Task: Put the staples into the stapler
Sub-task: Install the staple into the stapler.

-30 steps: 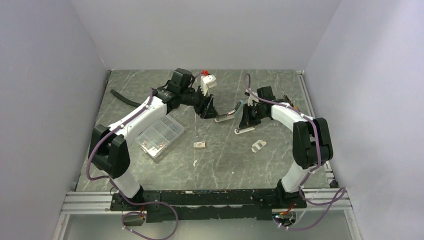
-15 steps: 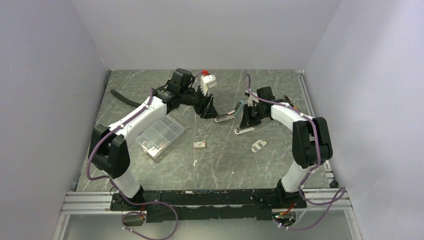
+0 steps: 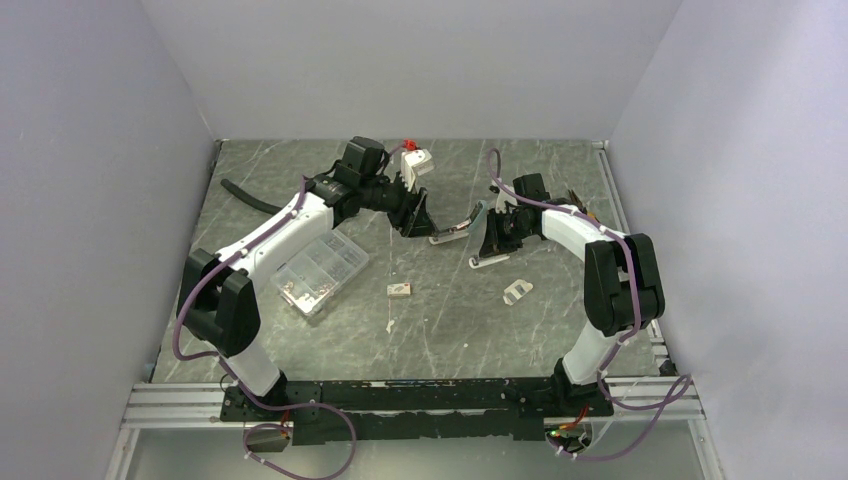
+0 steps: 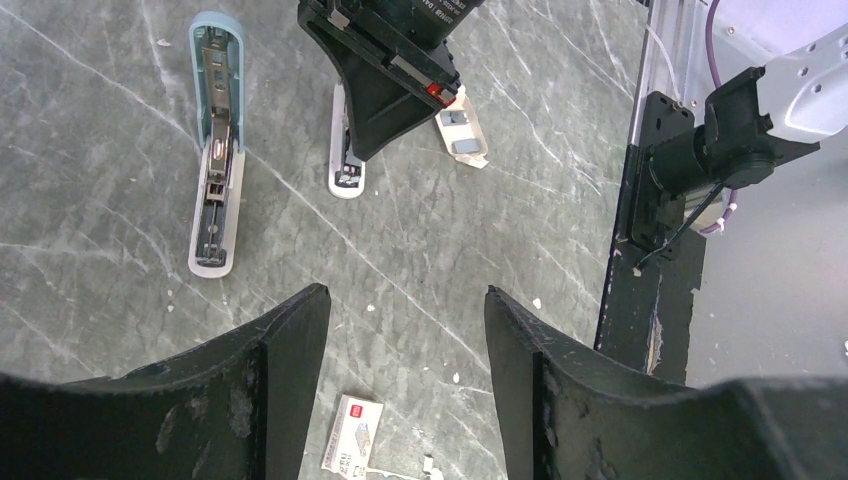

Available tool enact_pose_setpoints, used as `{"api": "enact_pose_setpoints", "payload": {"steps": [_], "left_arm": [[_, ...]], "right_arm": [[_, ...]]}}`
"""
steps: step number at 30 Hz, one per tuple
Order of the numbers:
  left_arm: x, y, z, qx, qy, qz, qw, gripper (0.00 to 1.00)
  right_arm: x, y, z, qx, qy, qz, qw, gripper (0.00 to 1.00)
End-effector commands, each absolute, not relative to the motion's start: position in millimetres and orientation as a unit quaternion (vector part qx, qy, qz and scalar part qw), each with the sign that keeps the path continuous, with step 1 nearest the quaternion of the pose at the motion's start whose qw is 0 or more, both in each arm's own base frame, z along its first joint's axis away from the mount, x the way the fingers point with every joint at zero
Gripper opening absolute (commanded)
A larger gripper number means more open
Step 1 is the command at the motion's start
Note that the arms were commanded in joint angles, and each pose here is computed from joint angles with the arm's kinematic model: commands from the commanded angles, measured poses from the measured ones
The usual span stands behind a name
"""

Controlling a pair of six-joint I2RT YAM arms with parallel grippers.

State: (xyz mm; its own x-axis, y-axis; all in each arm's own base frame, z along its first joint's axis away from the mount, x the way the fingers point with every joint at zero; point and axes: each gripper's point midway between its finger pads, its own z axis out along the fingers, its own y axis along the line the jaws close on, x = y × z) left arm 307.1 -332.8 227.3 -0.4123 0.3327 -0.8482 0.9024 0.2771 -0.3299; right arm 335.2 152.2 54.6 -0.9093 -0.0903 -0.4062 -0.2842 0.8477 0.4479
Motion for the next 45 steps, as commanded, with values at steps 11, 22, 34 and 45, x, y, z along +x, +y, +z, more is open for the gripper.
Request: {"api": "enact_pose_setpoints", "payload": {"steps": [11, 22, 34, 45], "left_arm": [[309.9, -337.4, 246.9, 0.429, 0.708, -0.438, 0.351, 0.63], [309.6, -337.6, 247.3, 0.43, 0.707, -0.438, 0.351, 0.63], [308.6, -336.9, 249.1, 0.431, 0.706, -0.438, 0.353, 0.63], [308.2, -336.2, 247.9, 0.432, 0.706, -0.437, 0.353, 0.63]], "right_arm": [[350.5, 149.0, 55.9, -0.106, 0.943, 0.236, 0.209, 0.0], [352.9, 150.7, 56.9, -0.106, 0.942, 0.239, 0.21, 0.0], [357.6, 152.4, 69.9, -0.109, 0.937, 0.244, 0.224, 0.0], [355.8, 156.2, 70.9, -0.117, 0.93, 0.258, 0.232, 0.0]]}}
